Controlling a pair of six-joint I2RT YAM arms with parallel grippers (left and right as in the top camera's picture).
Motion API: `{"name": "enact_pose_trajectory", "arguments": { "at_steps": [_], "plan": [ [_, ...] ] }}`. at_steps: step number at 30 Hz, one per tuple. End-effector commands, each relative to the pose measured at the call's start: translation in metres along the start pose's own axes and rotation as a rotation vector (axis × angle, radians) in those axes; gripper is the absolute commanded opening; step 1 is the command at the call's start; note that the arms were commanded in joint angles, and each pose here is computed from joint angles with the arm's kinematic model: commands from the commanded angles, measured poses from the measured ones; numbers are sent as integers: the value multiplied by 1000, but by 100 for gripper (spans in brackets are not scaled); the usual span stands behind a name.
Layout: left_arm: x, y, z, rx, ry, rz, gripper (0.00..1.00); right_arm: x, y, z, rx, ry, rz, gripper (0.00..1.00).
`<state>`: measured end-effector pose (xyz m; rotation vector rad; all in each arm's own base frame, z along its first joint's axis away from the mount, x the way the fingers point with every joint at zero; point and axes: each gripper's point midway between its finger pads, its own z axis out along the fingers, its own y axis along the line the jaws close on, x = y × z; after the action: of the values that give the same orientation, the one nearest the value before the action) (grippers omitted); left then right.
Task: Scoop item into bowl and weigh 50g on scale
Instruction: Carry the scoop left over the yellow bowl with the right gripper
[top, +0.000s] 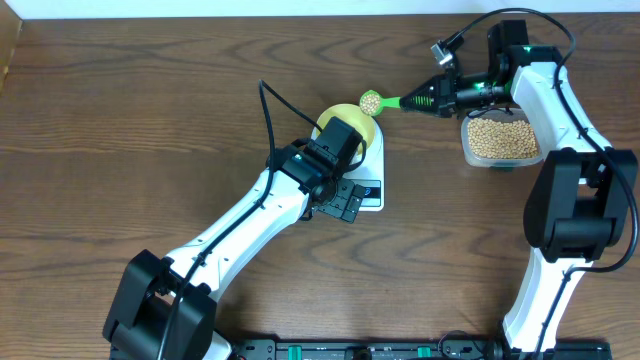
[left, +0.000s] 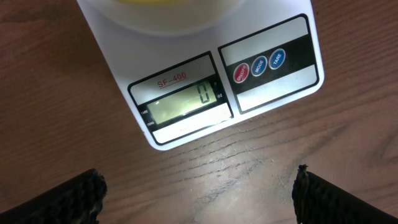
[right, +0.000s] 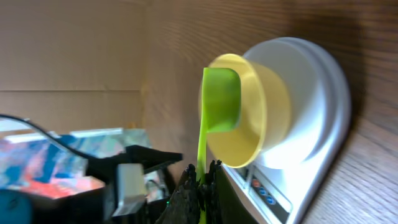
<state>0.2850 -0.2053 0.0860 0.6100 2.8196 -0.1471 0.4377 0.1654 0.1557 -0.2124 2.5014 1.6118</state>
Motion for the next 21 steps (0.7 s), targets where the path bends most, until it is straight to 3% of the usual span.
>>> {"name": "enact_pose_trajectory", "arguments": {
  "at_steps": [1,21],
  "plan": [
    [1,2,1,-13,2,-8,98,6,-11,12,61,31,12,1],
    [1,2,1,-13,2,-8,98,19,-6,48,155,111,-112,1]
  ]
}}
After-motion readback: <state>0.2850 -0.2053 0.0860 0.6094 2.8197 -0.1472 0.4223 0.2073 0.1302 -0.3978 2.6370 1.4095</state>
